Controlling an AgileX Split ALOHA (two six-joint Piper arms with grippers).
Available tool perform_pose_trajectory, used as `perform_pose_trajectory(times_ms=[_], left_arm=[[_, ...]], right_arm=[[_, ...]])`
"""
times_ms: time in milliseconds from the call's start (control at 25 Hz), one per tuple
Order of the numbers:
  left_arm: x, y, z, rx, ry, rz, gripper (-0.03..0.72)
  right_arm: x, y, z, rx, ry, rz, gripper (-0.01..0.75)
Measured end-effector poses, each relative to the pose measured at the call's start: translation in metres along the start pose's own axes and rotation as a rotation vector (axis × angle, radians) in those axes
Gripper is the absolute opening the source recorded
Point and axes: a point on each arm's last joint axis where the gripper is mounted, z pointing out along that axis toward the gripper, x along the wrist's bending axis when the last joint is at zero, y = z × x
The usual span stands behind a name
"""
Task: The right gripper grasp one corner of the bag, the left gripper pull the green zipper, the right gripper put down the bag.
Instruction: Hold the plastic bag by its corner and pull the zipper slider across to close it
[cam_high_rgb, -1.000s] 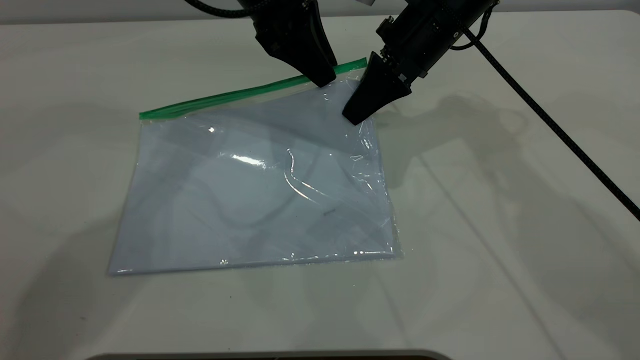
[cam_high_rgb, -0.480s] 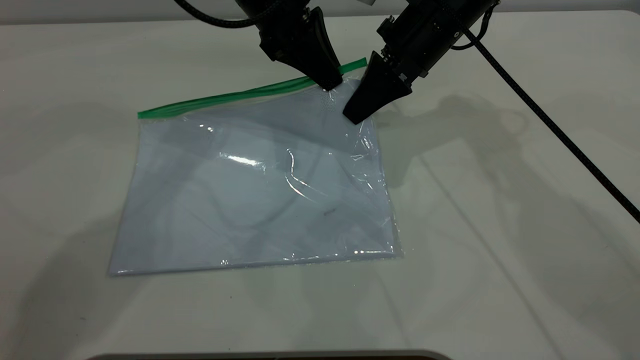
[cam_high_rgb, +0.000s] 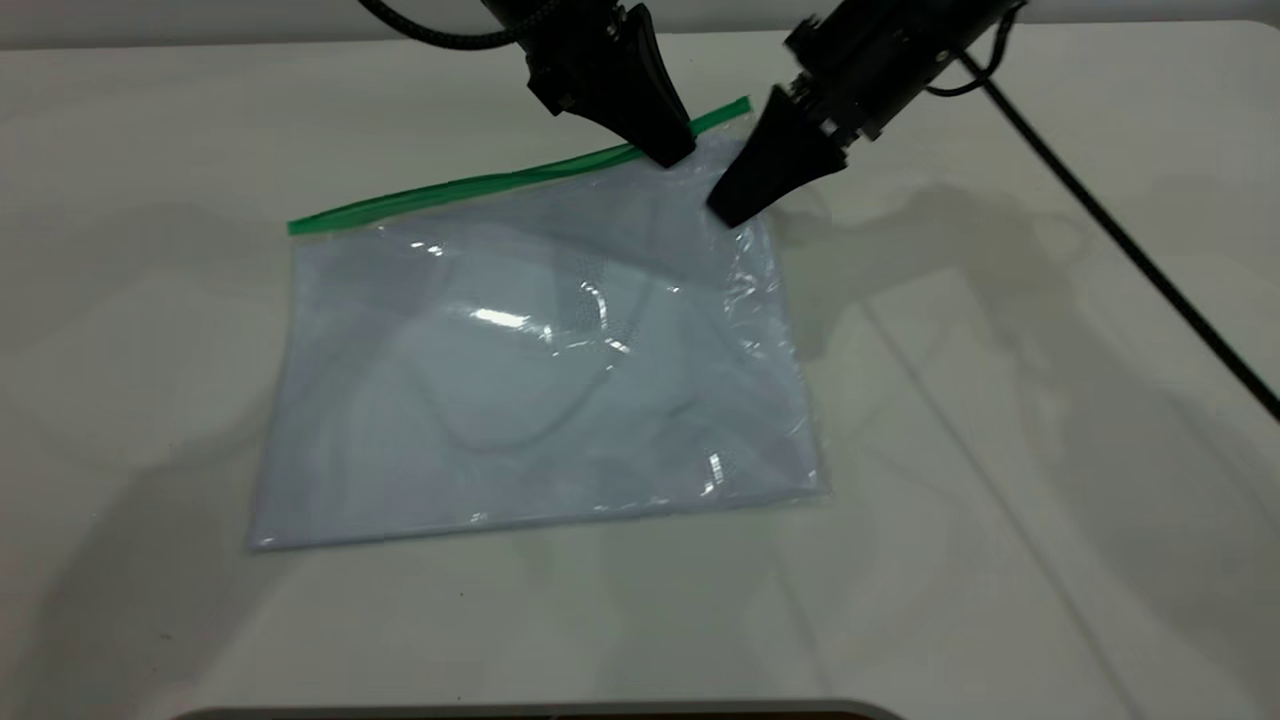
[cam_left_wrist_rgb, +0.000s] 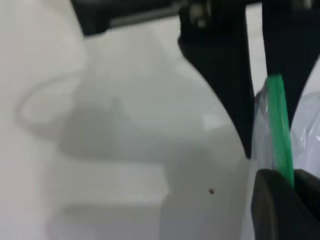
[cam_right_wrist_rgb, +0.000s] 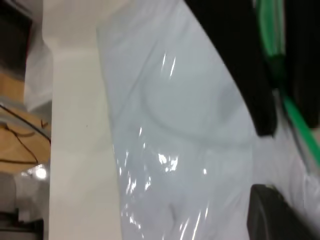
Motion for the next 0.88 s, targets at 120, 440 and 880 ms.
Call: perform_pose_trajectory(times_ms=[120, 440, 880], left_arm=[[0.002, 0.001, 0.0, -0.01, 0.022, -0.007, 0.045], [0.01, -0.015, -0.015, -0.006, 0.043, -0.081, 0.045], [0.011, -0.057, -0.041, 0.139, -0.012, -0.258, 0.045]], right_arm=[[-0.006, -0.007, -0.013, -0.029, -0.003, 0.038, 0.033], [-0.018, -0.02, -0.036, -0.082, -0.026, 0.101, 0.033], [-0.019, -0.021, -0.039, -0.092, -0.028, 0.109, 0.033]])
